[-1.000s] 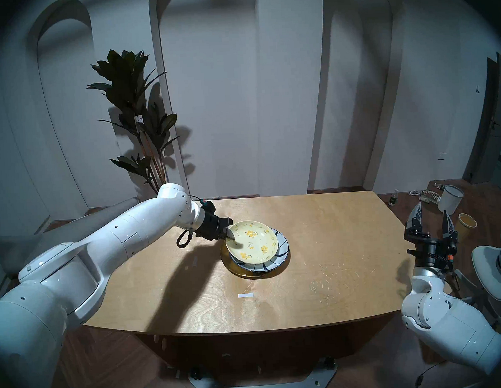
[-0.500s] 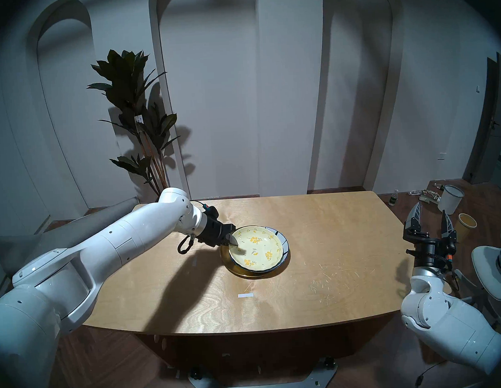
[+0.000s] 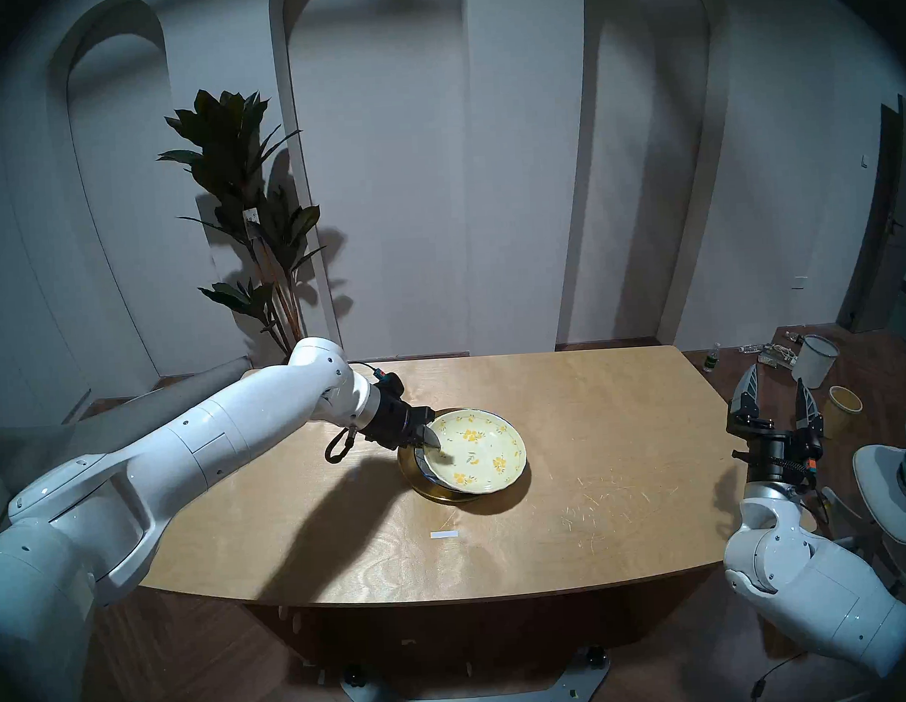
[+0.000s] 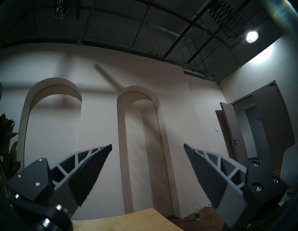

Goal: Stack the plates into one stack

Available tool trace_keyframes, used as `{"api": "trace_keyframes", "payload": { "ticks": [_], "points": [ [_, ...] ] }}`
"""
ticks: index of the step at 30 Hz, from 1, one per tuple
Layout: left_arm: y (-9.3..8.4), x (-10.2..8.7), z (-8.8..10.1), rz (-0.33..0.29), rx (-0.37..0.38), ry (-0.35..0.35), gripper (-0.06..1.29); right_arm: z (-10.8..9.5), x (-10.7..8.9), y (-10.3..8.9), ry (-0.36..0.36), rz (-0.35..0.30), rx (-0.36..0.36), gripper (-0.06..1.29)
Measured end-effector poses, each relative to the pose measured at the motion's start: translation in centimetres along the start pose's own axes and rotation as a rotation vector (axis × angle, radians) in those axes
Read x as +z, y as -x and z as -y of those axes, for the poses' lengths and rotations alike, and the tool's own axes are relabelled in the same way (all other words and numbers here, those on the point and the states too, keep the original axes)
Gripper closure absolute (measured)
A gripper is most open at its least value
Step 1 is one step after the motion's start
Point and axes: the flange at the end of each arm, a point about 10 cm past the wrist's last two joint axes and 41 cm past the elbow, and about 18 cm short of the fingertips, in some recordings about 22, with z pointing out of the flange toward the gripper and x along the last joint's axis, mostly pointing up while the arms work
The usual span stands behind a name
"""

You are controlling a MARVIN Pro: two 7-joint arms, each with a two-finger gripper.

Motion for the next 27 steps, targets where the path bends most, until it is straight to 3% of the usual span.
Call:
{"api": "trace_keyframes", "payload": {
  "ticks": [17, 27],
  "points": [
    [1.2, -1.0, -1.7, 0.023, -0.037, 0.017, 1.26, 0.3, 0.1, 0.0, -0.011, -0.002, 0.003, 0.02],
    [1.4, -0.5, -3.2, 0.052, -0.075, 0.023, 1.26, 0.4, 0.0, 0.1, -0.017, 0.002, 0.006, 0.02]
  ]
}}
